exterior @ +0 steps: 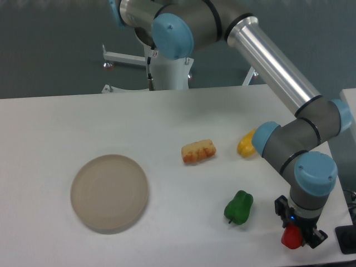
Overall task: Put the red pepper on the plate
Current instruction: 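Grasp the red bell pepper with the gripper and lift it, then carry the red pepper over the beige plate and lower it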
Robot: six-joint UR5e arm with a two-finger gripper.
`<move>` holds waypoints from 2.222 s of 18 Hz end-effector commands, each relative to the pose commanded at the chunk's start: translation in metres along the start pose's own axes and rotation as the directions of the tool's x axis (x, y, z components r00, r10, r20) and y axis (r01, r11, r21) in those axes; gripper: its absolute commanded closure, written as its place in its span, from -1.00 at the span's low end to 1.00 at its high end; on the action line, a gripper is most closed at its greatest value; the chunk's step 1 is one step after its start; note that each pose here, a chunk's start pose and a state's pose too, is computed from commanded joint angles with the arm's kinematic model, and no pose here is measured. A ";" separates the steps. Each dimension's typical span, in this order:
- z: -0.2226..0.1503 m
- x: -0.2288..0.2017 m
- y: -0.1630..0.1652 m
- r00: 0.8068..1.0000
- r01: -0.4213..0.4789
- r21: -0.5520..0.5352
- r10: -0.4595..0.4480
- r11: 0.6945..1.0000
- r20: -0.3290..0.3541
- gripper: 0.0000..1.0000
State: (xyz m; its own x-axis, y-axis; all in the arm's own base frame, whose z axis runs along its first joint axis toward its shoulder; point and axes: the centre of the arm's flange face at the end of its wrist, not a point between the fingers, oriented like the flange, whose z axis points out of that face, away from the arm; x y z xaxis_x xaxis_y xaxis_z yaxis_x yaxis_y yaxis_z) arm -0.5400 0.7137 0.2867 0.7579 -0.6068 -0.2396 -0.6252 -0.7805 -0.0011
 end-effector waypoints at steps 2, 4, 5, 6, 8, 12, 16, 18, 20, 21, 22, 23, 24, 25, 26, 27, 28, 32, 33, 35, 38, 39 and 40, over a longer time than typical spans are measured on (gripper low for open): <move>-0.005 0.000 0.000 1.000 -0.001 -0.003 0.001 1.000 0.003 0.09; -0.014 0.005 -0.010 1.000 -0.006 0.005 0.006 1.000 0.003 0.09; -0.018 0.010 -0.018 1.000 0.022 0.008 -0.022 1.000 -0.004 0.09; -0.032 0.016 -0.027 0.999 0.031 0.010 -0.031 0.999 -0.005 0.09; -0.054 0.032 -0.036 0.999 0.035 0.018 -0.034 0.999 -0.021 0.09; -0.119 0.094 -0.079 0.993 0.076 0.013 -0.075 0.997 -0.087 0.09; -0.150 0.170 -0.156 0.974 0.156 -0.017 -0.157 0.988 -0.165 0.09; -0.152 0.211 -0.200 0.963 0.191 -0.034 -0.194 0.981 -0.189 0.09; -0.146 0.252 -0.236 0.952 0.206 -0.061 -0.215 0.977 -0.218 0.09; -0.140 0.276 -0.255 0.945 0.211 -0.080 -0.224 0.974 -0.238 0.09; -0.134 0.289 -0.264 0.938 0.219 -0.097 -0.237 0.971 -0.252 0.09; -0.128 0.301 -0.271 0.932 0.229 -0.112 -0.251 0.967 -0.262 0.09; -0.118 0.317 -0.282 0.927 0.224 -0.129 -0.252 0.966 -0.278 0.09; -0.112 0.326 -0.287 0.923 0.226 -0.141 -0.258 0.964 -0.287 0.09; -0.103 0.331 -0.290 0.917 0.232 -0.154 -0.269 0.960 -0.294 0.09; -0.095 0.336 -0.295 0.913 0.237 -0.164 -0.277 0.958 -0.299 0.09; -0.092 0.344 -0.303 0.911 0.235 -0.167 -0.277 0.957 -0.304 0.09; -0.082 0.357 -0.318 0.893 0.249 -0.153 -0.288 0.956 -0.346 0.09; -0.080 0.359 -0.320 0.890 0.249 -0.149 -0.287 0.957 -0.354 0.09; -0.077 0.359 -0.321 0.886 0.250 -0.148 -0.288 0.957 -0.364 0.09; -0.063 0.361 -0.324 0.885 0.247 -0.152 -0.287 0.957 -0.367 0.08; -0.063 0.359 -0.325 0.887 0.249 -0.143 -0.285 0.958 -0.363 0.08; -0.062 0.360 -0.325 0.887 0.249 -0.142 -0.285 0.958 -0.364 0.08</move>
State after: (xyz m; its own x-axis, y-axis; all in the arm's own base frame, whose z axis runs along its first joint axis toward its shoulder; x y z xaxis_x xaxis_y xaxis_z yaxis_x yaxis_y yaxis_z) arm -0.0527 0.7400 0.2610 0.9179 -0.3708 0.1411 -0.3835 -0.9203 0.0767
